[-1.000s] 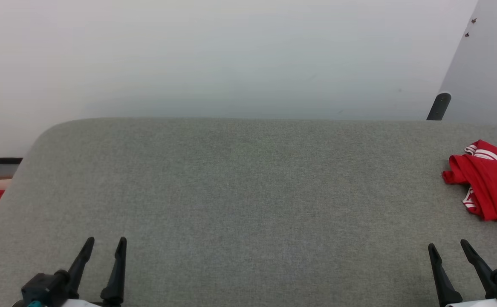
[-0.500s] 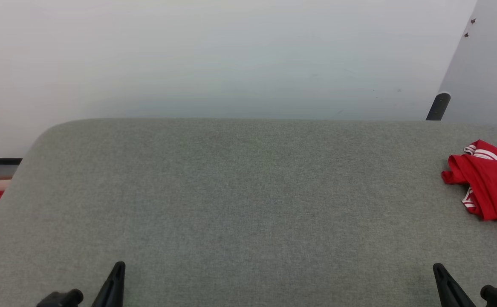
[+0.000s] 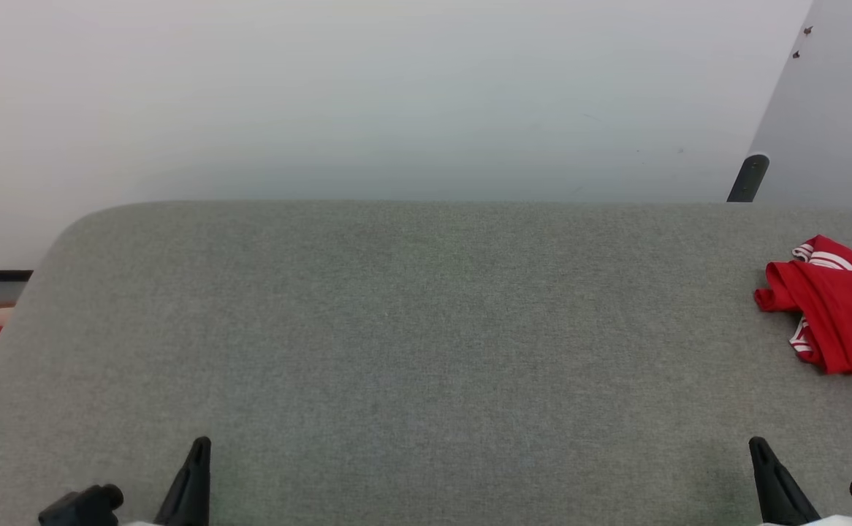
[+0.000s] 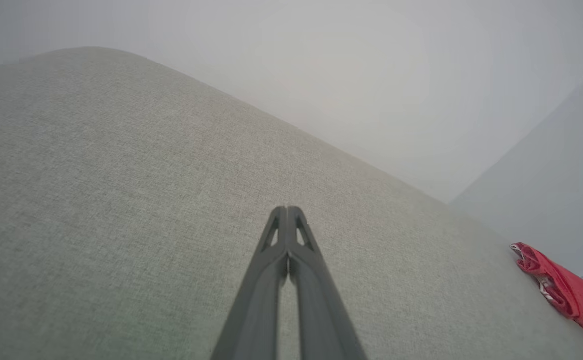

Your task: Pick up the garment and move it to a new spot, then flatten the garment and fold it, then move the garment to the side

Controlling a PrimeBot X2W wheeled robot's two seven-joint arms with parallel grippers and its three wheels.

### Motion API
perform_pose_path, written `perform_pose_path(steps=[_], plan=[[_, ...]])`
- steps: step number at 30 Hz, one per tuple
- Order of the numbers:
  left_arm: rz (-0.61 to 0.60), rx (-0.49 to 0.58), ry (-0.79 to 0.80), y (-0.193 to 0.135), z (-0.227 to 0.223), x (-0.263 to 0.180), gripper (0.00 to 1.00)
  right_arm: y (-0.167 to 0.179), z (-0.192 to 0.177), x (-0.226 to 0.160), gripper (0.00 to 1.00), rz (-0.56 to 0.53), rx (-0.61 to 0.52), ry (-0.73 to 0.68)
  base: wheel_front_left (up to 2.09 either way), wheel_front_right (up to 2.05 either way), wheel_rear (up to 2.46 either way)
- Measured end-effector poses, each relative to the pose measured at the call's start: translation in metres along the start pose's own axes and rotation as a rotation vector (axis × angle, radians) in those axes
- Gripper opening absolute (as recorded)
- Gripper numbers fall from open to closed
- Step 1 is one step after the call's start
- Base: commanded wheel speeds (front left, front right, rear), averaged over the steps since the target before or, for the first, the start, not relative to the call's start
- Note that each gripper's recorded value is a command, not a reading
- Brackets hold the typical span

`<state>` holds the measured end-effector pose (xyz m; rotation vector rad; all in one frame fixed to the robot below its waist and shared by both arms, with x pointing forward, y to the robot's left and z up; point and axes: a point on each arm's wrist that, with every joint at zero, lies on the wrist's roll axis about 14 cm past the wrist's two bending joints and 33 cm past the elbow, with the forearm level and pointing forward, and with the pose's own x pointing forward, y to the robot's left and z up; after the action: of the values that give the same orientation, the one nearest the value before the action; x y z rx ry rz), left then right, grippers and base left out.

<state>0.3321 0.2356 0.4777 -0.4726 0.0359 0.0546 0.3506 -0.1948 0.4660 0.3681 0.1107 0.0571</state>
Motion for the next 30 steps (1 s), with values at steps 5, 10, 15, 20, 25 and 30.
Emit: perform_pose_path(steps=[5,10,15,20,25,30], plan=[[0.009,-0.079,-0.004,-0.002,0.002,0.004,0.0,-0.002,0.002,0.002,0.0,-0.016,0.085,-0.005,0.0,0.0,0.0],[0.018,-0.154,-0.005,-0.003,0.002,0.007,0.0,-0.001,0.005,0.005,0.0,-0.023,0.164,-0.01,0.0,0.0,0.0],[0.023,-0.223,-0.004,-0.004,0.003,0.011,0.0,-0.001,0.007,0.007,0.0,-0.032,0.241,-0.017,0.0,0.0,0.0],[0.027,-0.293,-0.002,-0.006,0.002,0.014,0.0,-0.001,0.009,0.01,0.0,-0.038,0.316,-0.023,0.0,0.0,0.0],[0.027,-0.357,-0.003,-0.009,0.004,0.017,0.0,-0.002,0.011,0.011,0.0,-0.043,0.385,-0.028,0.0,0.0,0.0],[0.028,-0.416,-0.003,-0.01,0.004,0.02,0.0,0.0,0.014,0.014,0.0,-0.041,0.452,-0.037,0.0,0.0,0.0]])
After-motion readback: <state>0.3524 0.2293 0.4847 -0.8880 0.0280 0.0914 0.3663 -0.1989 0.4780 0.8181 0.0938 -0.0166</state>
